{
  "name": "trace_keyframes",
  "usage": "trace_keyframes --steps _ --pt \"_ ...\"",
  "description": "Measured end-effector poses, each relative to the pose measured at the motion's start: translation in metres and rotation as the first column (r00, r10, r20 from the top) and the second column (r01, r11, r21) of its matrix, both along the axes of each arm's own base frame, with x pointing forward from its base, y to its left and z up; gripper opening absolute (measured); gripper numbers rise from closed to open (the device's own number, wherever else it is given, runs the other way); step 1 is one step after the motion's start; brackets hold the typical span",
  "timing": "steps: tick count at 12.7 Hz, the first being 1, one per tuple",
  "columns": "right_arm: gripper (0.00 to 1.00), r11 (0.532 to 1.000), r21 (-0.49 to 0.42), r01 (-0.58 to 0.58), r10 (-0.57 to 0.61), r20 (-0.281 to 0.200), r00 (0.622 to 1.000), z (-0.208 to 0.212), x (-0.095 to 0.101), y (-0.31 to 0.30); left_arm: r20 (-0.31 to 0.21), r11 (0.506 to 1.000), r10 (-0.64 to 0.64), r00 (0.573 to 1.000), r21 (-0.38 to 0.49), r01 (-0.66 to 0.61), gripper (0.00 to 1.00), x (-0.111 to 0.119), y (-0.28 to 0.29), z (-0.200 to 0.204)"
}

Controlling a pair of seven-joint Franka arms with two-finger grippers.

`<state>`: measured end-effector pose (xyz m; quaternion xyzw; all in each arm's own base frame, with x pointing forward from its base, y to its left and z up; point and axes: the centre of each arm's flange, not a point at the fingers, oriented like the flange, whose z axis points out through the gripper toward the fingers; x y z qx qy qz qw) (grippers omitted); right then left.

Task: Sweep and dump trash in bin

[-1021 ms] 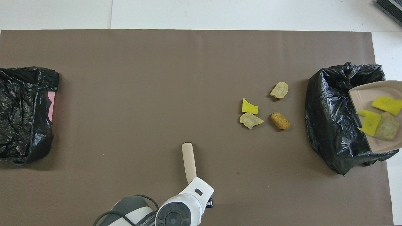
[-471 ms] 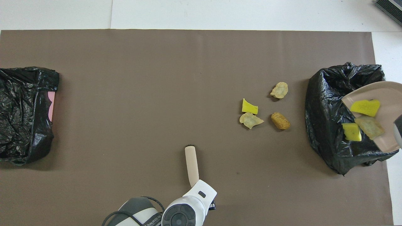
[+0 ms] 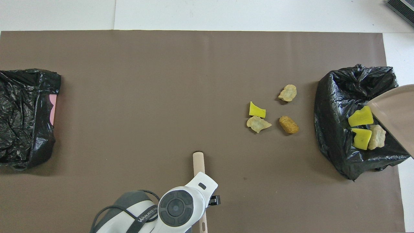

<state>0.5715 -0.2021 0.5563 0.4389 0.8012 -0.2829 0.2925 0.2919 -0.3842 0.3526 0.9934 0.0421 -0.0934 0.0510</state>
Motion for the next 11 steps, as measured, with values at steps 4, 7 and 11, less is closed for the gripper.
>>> trace_keyframes --steps 4,7,11 --pt "0.33 1.0 -0.006 -0.005 0.005 0.003 1.0 0.005 -0.003 -0.005 0.08 0.996 0.09 0.993 0.019 -0.092 1.0 0.092 0.06 0.04" --pt "0.33 1.0 0.016 -0.021 0.021 0.023 1.0 0.011 0.002 0.009 0.092 0.997 0.079 0.993 0.017 -0.081 1.0 0.145 0.133 0.059" --pt "0.33 0.986 0.163 -0.018 0.011 0.048 0.999 0.008 0.01 0.043 0.112 0.996 -0.065 0.992 0.073 0.057 1.0 0.174 0.215 0.069"
